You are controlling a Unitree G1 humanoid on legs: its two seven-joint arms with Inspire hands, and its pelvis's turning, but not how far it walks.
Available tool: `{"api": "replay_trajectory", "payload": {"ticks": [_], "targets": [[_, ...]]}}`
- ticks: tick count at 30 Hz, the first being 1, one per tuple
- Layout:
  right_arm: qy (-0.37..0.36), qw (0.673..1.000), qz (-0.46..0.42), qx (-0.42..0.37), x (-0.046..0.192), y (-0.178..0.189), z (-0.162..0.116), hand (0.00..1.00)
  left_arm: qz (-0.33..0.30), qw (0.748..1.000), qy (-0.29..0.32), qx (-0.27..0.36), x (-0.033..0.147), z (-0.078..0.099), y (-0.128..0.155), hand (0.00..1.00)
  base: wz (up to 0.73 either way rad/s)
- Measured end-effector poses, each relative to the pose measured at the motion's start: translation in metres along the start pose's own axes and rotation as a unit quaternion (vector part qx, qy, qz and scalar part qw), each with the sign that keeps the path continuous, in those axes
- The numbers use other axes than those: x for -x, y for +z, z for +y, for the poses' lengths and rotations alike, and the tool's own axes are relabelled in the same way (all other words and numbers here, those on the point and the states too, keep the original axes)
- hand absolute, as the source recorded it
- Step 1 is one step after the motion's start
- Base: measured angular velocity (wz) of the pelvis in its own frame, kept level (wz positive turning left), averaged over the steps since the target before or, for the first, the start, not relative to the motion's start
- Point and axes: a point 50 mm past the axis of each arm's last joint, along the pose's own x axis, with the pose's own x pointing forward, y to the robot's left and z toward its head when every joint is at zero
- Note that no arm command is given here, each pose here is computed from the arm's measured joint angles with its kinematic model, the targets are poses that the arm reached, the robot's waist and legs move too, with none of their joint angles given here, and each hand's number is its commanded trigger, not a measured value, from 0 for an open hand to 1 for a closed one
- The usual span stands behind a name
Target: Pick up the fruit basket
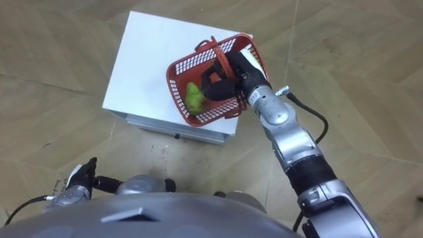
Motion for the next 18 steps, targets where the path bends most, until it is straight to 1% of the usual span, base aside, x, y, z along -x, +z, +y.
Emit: {"api": "replay_trajectory", "payload": {"ticks": [3,4,5,6,7,8,9,10,12,14,18], "targets": [[-0.010,1.000,-0.010,0.006,-0.004,0.006,-0.004,1.00,0.003,1.000,0.002,-0.013,0.000,0.002,-0.003,0.00,-0.06],[-0.014,1.000,-0.011,0.006,-0.007,0.007,-0.005,1.00,0.003,1.000,0.005,-0.017,0.001,0.003,-0.003,0.00,-0.57],[-0.010,1.000,-0.022,0.013,-0.012,0.015,-0.004,1.00,0.003,1.000,0.014,-0.021,0.000,0.009,-0.003,0.00,-0.69],[-0.007,0.999,-0.030,0.018,-0.014,0.019,-0.002,1.00,0.011,1.000,0.018,-0.022,0.001,0.011,-0.009,0.00,-0.32],[-0.009,0.999,-0.029,0.021,-0.014,0.017,-0.001,1.00,0.027,0.999,0.015,-0.030,0.002,0.010,-0.015,0.00,0.23],[-0.017,1.000,-0.010,0.020,-0.013,0.008,-0.004,0.95,0.031,0.999,0.010,-0.040,0.002,0.007,-0.017,0.00,0.43],[-0.020,1.000,-0.002,0.018,-0.013,0.004,-0.006,0.25,0.029,0.998,0.008,-0.047,0.002,0.007,-0.017,0.00,0.40],[-0.027,0.999,0.011,0.014,-0.014,-0.001,-0.010,0.00,0.026,0.998,0.006,-0.060,0.002,0.007,-0.015,0.00,0.37],[-0.025,0.999,0.024,0.014,-0.013,-0.007,-0.011,0.00,0.033,0.996,0.007,-0.077,0.002,0.009,-0.017,0.00,0.35],[-0.020,1.000,0.017,0.005,-0.016,-0.002,-0.007,0.00,0.053,0.994,-0.001,-0.094,0.003,0.007,-0.023,0.00,0.05],[-0.014,1.000,0.014,-0.012,-0.017,-0.001,-0.006,0.00,0.065,0.993,-0.008,-0.098,0.004,0.006,-0.028,0.00,0.11]]}}
